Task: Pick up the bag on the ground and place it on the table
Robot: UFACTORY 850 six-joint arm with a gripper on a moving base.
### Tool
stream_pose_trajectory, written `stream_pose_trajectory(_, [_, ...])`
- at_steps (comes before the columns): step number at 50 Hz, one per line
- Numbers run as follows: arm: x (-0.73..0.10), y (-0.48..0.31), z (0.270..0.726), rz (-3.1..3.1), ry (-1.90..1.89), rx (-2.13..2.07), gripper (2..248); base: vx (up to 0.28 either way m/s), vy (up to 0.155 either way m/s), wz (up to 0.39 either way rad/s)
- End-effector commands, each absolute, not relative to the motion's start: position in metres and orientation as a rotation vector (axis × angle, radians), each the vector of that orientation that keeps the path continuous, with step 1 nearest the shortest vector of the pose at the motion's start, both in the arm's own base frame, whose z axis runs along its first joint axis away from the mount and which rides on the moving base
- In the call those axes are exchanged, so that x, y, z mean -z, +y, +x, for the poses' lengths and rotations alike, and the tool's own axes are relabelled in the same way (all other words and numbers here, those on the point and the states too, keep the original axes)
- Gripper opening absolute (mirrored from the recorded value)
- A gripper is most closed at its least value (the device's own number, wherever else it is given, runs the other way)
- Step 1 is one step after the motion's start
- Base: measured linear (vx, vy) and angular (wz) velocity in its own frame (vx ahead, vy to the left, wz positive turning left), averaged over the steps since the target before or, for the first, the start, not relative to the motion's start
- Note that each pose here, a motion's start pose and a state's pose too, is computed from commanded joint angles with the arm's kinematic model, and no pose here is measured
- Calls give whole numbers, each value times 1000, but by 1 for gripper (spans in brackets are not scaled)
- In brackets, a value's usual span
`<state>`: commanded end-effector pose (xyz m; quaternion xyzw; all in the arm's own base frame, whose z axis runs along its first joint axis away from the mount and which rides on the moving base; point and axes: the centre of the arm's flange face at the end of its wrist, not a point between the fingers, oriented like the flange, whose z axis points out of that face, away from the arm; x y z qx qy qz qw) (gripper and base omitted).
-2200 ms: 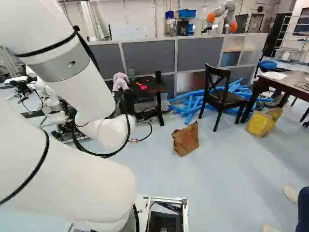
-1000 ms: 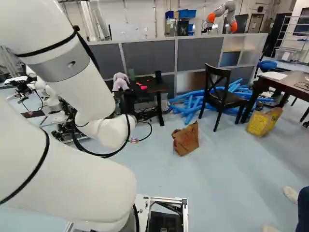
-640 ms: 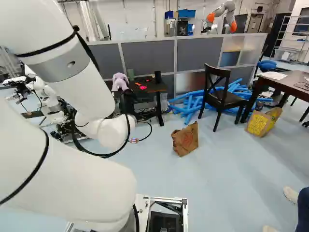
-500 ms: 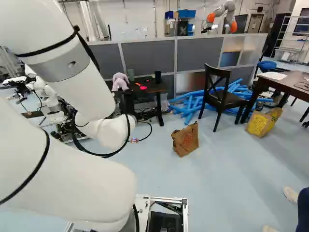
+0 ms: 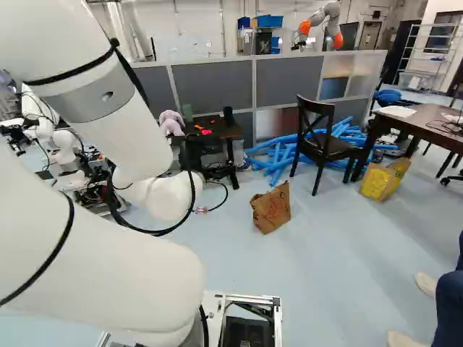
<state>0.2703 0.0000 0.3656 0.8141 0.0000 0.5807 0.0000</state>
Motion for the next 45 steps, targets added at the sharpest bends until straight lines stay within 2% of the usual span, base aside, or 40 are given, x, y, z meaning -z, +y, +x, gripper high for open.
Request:
stream_pose_trajectory(28, [-366, 0, 270, 2558, 0, -1824, 247, 41, -75, -211])
stream_pose_trajectory(45, [-366, 0, 270, 2558, 0, -1824, 247, 42, -53, -118])
